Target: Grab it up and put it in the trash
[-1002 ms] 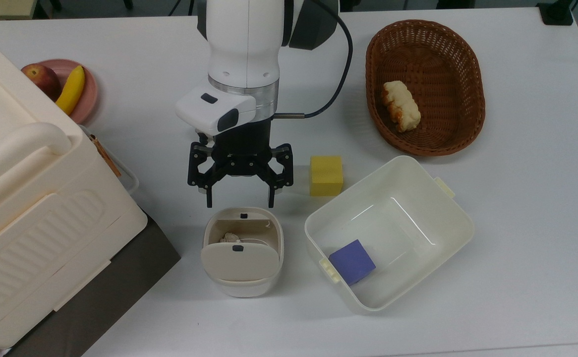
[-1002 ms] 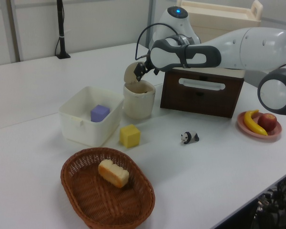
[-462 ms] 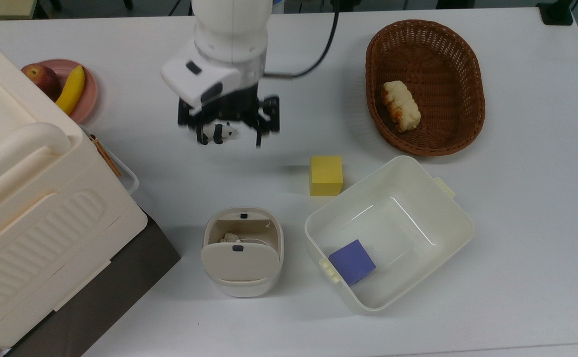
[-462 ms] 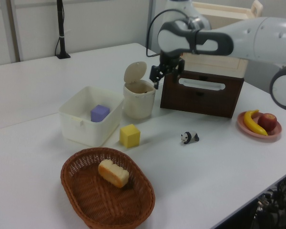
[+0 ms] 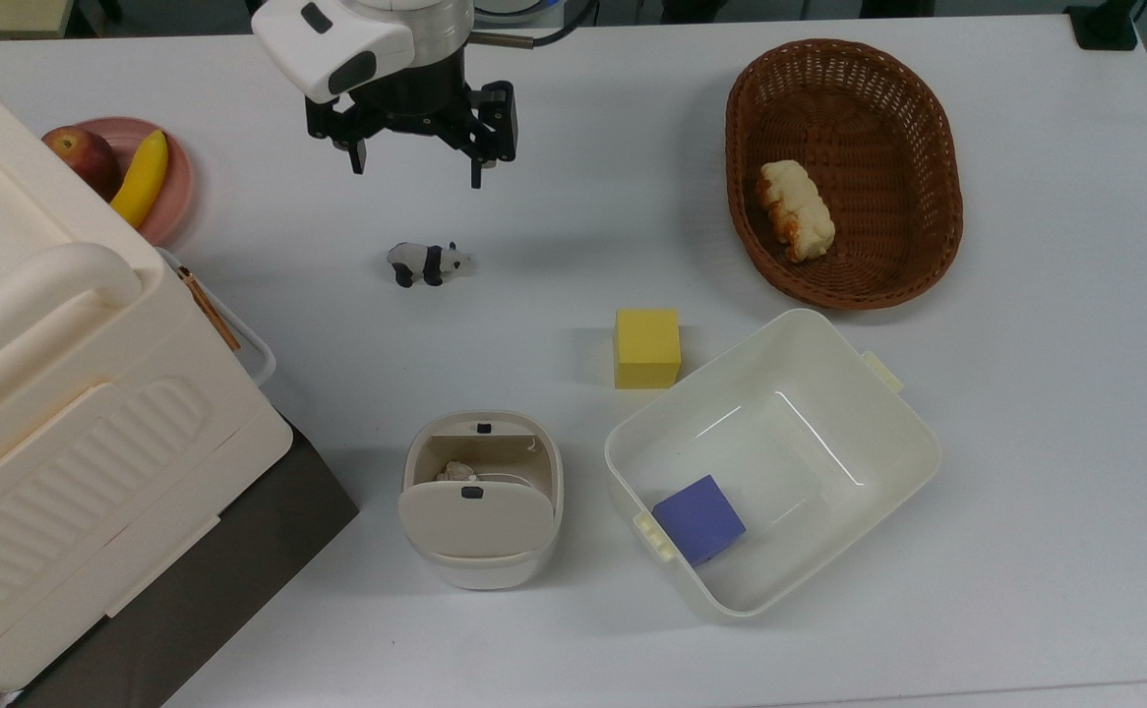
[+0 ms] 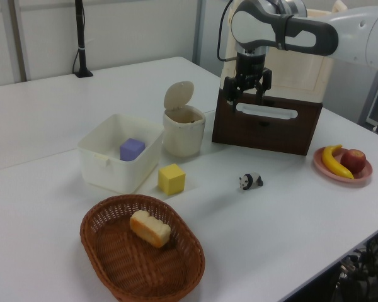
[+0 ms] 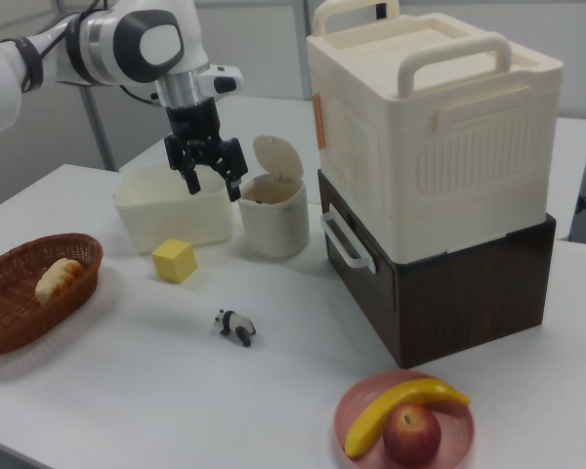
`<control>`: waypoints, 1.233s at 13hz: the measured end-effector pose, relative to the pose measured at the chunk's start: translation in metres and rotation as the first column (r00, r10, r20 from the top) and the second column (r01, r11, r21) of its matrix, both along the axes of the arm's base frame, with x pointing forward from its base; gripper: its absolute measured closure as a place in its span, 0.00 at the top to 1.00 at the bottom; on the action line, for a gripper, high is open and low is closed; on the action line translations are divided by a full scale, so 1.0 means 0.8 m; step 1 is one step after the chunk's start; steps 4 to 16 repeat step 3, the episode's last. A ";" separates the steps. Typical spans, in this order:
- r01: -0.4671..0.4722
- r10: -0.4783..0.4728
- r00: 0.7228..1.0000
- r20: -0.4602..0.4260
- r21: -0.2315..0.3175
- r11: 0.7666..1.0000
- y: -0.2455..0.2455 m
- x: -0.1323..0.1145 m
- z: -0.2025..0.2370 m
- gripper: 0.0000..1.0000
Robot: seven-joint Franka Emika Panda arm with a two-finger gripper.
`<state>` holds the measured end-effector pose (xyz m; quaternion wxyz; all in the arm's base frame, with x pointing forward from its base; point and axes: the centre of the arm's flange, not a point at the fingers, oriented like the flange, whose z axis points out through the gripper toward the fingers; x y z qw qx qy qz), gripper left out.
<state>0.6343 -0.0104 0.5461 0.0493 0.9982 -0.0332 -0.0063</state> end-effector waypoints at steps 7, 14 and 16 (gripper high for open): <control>0.016 -0.016 1.000 -0.013 0.000 1.000 0.003 -0.001 -0.009 1.00; 0.016 -0.016 1.000 -0.013 0.000 1.000 0.003 -0.001 -0.009 1.00; 0.016 -0.016 1.000 -0.013 0.000 1.000 0.003 -0.001 -0.009 1.00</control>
